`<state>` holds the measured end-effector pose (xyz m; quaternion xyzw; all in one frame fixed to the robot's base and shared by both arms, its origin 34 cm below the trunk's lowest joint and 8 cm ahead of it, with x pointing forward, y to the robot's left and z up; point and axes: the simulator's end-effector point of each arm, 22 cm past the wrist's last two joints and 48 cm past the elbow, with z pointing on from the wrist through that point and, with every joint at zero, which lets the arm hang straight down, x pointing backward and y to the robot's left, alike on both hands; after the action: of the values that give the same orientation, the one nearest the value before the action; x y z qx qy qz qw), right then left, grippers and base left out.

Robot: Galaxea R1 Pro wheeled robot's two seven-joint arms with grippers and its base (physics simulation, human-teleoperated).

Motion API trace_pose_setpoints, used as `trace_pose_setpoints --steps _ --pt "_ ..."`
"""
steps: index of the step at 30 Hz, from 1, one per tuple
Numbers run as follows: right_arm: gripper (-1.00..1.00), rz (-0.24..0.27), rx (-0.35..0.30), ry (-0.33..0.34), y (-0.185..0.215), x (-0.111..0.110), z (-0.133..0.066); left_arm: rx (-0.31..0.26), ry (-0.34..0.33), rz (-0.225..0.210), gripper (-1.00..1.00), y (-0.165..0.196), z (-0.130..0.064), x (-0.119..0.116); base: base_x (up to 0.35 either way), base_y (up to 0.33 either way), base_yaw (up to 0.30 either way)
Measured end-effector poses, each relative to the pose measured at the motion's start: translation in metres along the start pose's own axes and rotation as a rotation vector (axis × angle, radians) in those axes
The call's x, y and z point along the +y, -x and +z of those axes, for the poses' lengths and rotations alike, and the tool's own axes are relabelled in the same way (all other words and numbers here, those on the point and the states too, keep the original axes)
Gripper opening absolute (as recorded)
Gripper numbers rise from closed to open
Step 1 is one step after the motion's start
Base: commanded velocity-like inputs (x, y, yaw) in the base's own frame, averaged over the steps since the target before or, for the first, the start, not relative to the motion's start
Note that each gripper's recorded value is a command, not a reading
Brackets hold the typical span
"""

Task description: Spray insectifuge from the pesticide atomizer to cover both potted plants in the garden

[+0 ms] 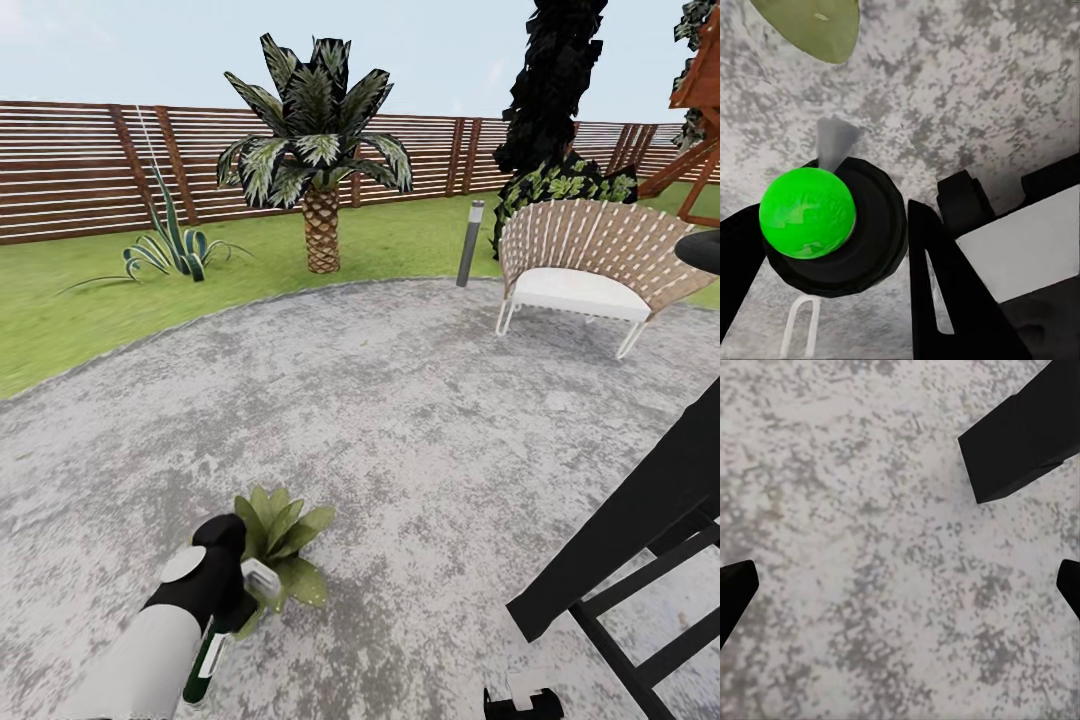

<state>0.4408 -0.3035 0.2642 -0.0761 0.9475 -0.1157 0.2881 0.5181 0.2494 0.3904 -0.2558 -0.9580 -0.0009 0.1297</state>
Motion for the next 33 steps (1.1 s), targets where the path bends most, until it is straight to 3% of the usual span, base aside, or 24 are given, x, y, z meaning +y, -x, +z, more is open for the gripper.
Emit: trace_pose_setpoints --steps 7,13,15,17,20,23,28,29,32,33 --pt "1.0 0.001 0.0 0.0 0.0 0.0 0.0 -0.062 -0.008 0.031 -1.0 0.037 -0.02 -0.027 0.0 0.0 0.0" --pt "1.0 0.001 0.001 -0.001 0.0 0.0 0.0 -0.097 0.003 0.043 -1.0 0.061 -0.042 -0.024 0.0 0.0 0.0" --pt "1.0 0.001 0.002 -0.001 0.0 0.0 0.0 -0.117 0.006 0.048 -1.0 0.074 -0.058 -0.02 0.0 0.0 0.0" --pt "1.0 0.001 0.002 -0.001 0.0 0.0 0.0 -0.111 -0.018 0.059 -1.0 0.081 -0.065 -0.022 0.0 0.0 0.0" --pt "1.0 0.001 0.002 -0.001 0.0 0.0 0.0 -0.056 -0.079 0.094 -1.0 0.083 -0.068 -0.036 0.0 0.0 0.0" --pt "1.0 0.0 0.002 -0.001 -0.001 -0.001 0.0 -0.038 -0.08 0.109 -1.0 0.083 -0.07 -0.037 0.0 0.0 0.0" --pt "1.0 0.0 0.002 -0.002 -0.001 -0.001 0.0 -0.023 -0.049 0.131 -1.0 0.095 -0.094 -0.022 0.0 0.0 0.0" --pt "1.0 0.0 0.002 -0.002 -0.001 -0.001 0.0 0.012 -0.086 0.151 -1.0 0.098 -0.11 -0.028 0.0 0.0 0.0" --pt "1.0 0.0 0.002 -0.002 -0.001 -0.001 0.0 -0.025 -0.055 0.168 -1.0 0.12 -0.153 -0.014 0.0 0.0 0.0" --pt "1.0 0.0 0.002 -0.002 -0.001 -0.001 0.0 -0.029 -0.052 0.17 -1.0 0.122 -0.16 -0.012 0.0 0.0 0.0"
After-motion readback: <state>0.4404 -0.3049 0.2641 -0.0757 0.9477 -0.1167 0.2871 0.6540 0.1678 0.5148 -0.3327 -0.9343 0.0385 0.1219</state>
